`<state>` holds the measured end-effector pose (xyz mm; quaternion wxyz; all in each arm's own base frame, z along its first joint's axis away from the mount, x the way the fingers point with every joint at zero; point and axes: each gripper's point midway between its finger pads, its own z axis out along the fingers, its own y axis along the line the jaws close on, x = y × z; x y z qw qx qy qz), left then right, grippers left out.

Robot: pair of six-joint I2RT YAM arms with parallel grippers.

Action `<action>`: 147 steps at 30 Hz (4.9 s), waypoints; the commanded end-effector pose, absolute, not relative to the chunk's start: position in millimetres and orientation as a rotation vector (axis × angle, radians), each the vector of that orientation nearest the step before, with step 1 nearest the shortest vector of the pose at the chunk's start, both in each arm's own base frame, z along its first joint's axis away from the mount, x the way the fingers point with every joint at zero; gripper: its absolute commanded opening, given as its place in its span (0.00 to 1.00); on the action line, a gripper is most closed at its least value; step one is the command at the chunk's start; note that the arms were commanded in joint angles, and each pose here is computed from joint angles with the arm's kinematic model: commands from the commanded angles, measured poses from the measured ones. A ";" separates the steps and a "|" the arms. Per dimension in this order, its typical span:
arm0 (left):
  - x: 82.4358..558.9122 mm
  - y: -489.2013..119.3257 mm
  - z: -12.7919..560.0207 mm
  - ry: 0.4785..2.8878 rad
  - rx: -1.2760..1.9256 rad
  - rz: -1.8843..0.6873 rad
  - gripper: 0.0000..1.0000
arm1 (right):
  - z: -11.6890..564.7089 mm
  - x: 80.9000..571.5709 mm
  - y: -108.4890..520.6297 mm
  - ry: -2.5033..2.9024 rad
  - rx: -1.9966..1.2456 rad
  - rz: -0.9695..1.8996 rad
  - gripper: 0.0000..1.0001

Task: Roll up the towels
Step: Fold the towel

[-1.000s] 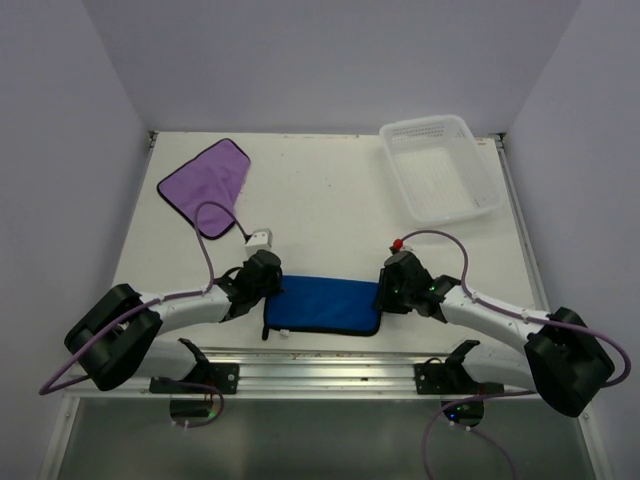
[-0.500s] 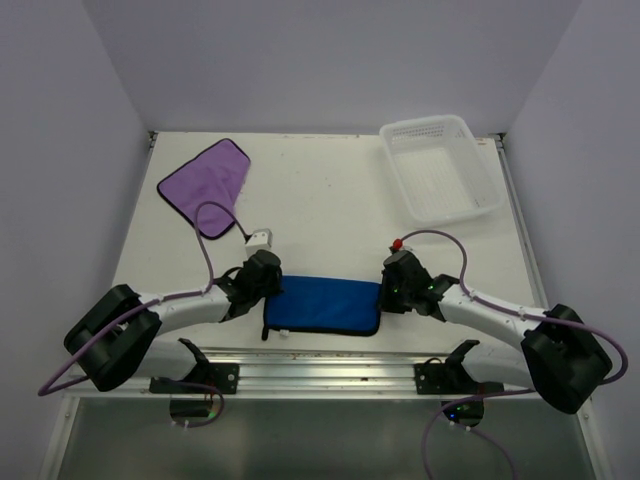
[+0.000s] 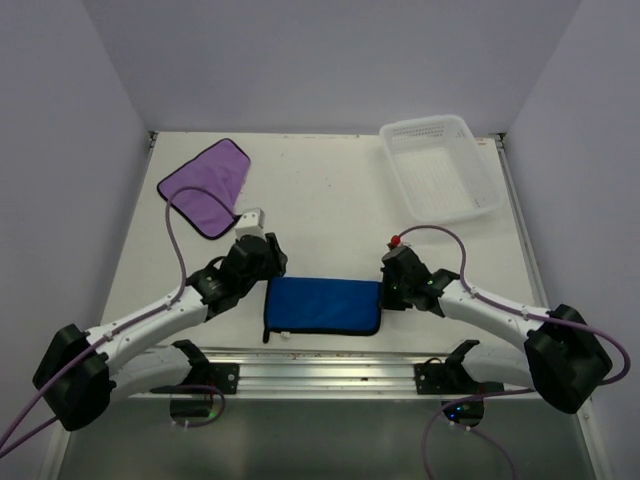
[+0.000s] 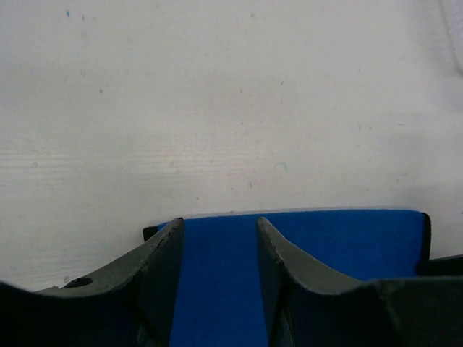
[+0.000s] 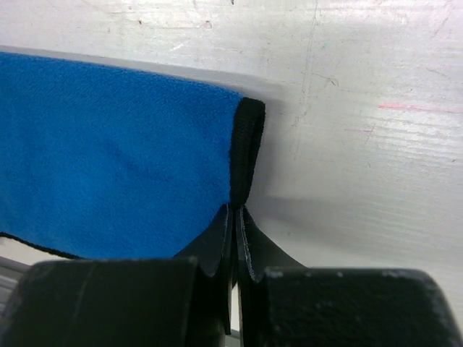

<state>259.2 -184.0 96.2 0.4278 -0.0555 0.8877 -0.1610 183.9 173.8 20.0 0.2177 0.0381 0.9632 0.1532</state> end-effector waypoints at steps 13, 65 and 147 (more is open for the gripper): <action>257.3 -170.2 164.2 2.078 -0.138 -0.440 0.52 | 88.9 205.4 142.8 2.618 -0.057 0.188 0.00; 269.5 -105.0 244.1 1.902 0.015 -0.039 1.00 | 109.2 213.3 336.5 2.635 -0.346 0.648 0.00; 261.5 -80.4 263.9 1.816 -0.099 -0.036 1.00 | 96.0 125.5 422.5 2.570 -0.765 0.712 0.14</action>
